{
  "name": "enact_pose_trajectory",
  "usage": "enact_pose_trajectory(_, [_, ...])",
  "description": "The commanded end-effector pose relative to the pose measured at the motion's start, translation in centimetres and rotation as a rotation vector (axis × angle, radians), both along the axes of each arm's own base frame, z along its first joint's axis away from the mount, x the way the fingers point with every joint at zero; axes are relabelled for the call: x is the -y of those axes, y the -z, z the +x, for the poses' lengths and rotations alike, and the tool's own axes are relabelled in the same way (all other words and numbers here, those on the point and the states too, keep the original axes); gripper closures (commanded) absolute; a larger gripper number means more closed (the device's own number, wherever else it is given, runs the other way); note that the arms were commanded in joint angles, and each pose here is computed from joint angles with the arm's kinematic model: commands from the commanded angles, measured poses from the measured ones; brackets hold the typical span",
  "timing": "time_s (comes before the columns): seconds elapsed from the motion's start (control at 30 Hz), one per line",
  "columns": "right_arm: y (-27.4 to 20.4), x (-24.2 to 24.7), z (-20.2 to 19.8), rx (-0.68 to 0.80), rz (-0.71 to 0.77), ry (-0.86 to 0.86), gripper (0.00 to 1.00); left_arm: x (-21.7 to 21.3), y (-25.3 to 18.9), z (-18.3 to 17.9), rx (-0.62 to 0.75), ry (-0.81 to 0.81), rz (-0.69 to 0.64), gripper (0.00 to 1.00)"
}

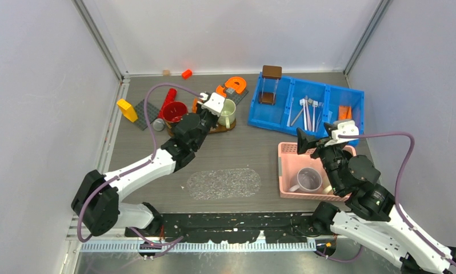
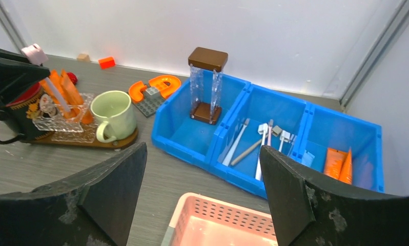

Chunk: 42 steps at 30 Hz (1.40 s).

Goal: Prepare toiletry sets of a toothbrush and toothpaste on the tray
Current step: Place the toothbrush in the toothpaste holder.

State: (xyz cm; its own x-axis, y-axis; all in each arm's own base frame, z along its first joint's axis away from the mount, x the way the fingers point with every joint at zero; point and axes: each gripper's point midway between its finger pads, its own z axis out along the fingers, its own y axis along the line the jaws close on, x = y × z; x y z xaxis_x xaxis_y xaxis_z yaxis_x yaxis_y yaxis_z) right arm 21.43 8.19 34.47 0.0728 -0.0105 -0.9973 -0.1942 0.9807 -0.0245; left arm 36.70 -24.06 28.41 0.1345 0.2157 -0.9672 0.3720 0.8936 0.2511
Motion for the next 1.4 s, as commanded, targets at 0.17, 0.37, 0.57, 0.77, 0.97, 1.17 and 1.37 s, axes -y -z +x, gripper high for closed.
enact_pose_trajectory(0.17, [0.1,1.7,0.1,0.031,-0.015,0.082,0.13,-1.3,-0.2,1.4,0.074,-0.067,-0.021,1.00])
enact_pose_trajectory(0.37, [0.2,1.9,0.1,0.037,-0.015,0.095,0.12,-1.4,1.0,1.9,0.073,-0.076,-0.015,1.00])
enact_pose_trajectory(0.57, [0.6,1.6,0.4,0.026,-0.035,0.095,0.12,-1.8,2.1,2.4,0.064,-0.095,-0.002,1.00])
enact_pose_trajectory(0.77, [0.8,1.4,0.5,0.020,-0.048,0.092,0.12,-1.8,3.6,2.9,0.057,-0.104,0.017,1.00])
enact_pose_trajectory(0.97, [1.0,1.3,0.6,0.016,-0.055,0.091,0.12,-1.8,5.0,3.3,0.060,-0.112,0.039,1.00])
enact_pose_trajectory(1.17, [1.3,1.1,0.8,0.011,-0.069,0.090,0.12,-2.1,5.9,3.6,0.073,-0.132,0.041,1.00])
enact_pose_trajectory(1.37, [1.4,1.0,0.9,0.006,-0.079,0.090,0.12,-2.8,6.7,3.8,0.080,-0.162,0.042,0.96])
